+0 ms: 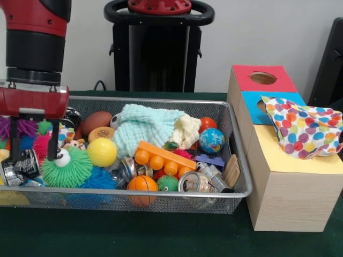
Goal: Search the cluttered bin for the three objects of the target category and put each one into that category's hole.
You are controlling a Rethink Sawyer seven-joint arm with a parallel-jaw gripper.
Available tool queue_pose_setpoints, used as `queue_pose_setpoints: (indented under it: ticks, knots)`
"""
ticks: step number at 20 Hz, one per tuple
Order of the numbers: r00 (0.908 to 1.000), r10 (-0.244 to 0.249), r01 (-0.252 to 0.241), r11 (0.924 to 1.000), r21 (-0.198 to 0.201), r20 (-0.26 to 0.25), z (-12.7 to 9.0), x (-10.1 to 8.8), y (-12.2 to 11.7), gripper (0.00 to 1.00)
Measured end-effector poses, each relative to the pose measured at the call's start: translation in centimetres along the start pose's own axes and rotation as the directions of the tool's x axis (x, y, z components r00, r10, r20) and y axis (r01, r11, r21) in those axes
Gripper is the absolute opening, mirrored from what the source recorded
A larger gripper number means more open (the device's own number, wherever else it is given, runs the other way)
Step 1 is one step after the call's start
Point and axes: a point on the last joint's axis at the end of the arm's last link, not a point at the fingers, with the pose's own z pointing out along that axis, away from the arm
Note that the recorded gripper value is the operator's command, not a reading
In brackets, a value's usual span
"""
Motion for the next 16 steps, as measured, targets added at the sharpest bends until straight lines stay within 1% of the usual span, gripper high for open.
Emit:
queue_pose_setpoints:
  ticks: [3,4,6,8,9,10,12,13,14,15,16]
  knots:
    - [0.9998,0.017,-0.017,0.9998,-0.012,0.009,-1.2,-0.3,-0.1,1.00]
    - [0.9995,0.028,-0.027,0.9995,-0.016,0.012,-2.0,-0.5,-0.2,1.00]
    - [0.9975,0.069,-0.069,0.9974,-0.023,0.014,-5.3,-1.1,-1.1,1.00]
    - [0.9955,0.094,-0.094,0.9953,-0.025,0.009,-7.0,-1.4,-1.7,1.00]
    - [0.9907,0.136,-0.136,0.9904,-0.025,-0.006,-9.8,-1.6,-2.8,1.00]
    - [0.9867,0.161,-0.162,0.9866,-0.024,-0.019,-11.4,-1.7,-3.4,1.00]
    - [0.9757,0.212,-0.213,0.9769,-0.016,-0.054,-14.9,-1.7,-4.8,1.00]
    - [0.9716,0.227,-0.228,0.9735,-0.012,-0.067,-16.0,-1.6,-5.3,1.00]
    - [0.9694,0.234,-0.236,0.9718,-0.009,-0.073,-16.6,-1.5,-5.5,1.00]
    - [0.9648,0.249,-0.250,0.9683,-0.005,-0.086,-17.7,-1.4,-5.9,1.00]
    - [0.9583,0.265,-0.265,0.9642,0.014,-0.108,-19.7,-1.1,-6.6,1.00]
